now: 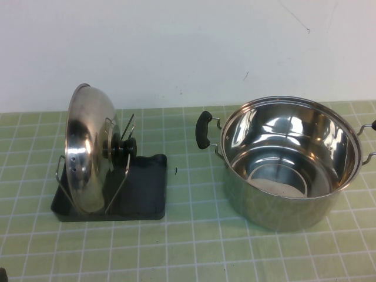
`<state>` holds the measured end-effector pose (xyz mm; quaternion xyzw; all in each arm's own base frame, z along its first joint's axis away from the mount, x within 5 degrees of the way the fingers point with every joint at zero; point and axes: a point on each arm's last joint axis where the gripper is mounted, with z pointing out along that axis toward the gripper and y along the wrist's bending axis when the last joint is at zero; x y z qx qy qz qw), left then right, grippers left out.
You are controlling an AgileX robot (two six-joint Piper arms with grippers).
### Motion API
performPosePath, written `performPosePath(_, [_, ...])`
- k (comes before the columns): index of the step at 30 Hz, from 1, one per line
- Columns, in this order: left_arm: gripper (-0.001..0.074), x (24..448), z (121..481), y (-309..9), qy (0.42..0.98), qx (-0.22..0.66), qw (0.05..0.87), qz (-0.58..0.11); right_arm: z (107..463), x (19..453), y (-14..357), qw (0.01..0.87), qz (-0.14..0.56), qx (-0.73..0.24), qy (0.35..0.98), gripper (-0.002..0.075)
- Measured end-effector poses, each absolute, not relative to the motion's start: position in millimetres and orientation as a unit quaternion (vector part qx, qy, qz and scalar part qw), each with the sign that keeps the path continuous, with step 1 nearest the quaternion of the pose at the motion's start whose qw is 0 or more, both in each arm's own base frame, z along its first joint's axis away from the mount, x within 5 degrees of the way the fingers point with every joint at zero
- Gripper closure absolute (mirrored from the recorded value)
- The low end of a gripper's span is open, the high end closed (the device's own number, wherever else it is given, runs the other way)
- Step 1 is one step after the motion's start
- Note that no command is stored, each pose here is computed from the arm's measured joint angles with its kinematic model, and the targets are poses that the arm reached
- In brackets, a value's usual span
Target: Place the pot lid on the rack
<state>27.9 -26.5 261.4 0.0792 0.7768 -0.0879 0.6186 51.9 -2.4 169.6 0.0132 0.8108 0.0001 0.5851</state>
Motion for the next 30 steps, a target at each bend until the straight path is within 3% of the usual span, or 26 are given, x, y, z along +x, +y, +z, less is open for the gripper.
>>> performPosePath(16, [0.0736, 27.9, 261.4, -26.5, 0.777, 0.079, 0.619, -0.088, 169.3, 51.8, -2.6, 0.584, -0.001, 0.013, 0.812, 0.0727])
performPosePath(19, [0.0736, 29.4, 258.2, -22.2, 0.781, 0.085, 0.616, -0.054, 169.3, 51.8, -2.6, 0.584, -0.001, 0.013, 0.812, 0.0727])
performPosePath(25, [0.0736, 41.6, 231.3, -6.6, 0.792, 0.032, 0.610, 0.007, 169.3, 51.8, -2.6, 0.584, -0.001, 0.013, 0.812, 0.0727])
performPosePath(30, [0.0736, 49.5, 201.4, -1.3, 0.791, -0.017, 0.612, 0.001, 169.1, 51.7, -2.6, 0.583, -0.001, 0.013, 0.812, 0.0727])
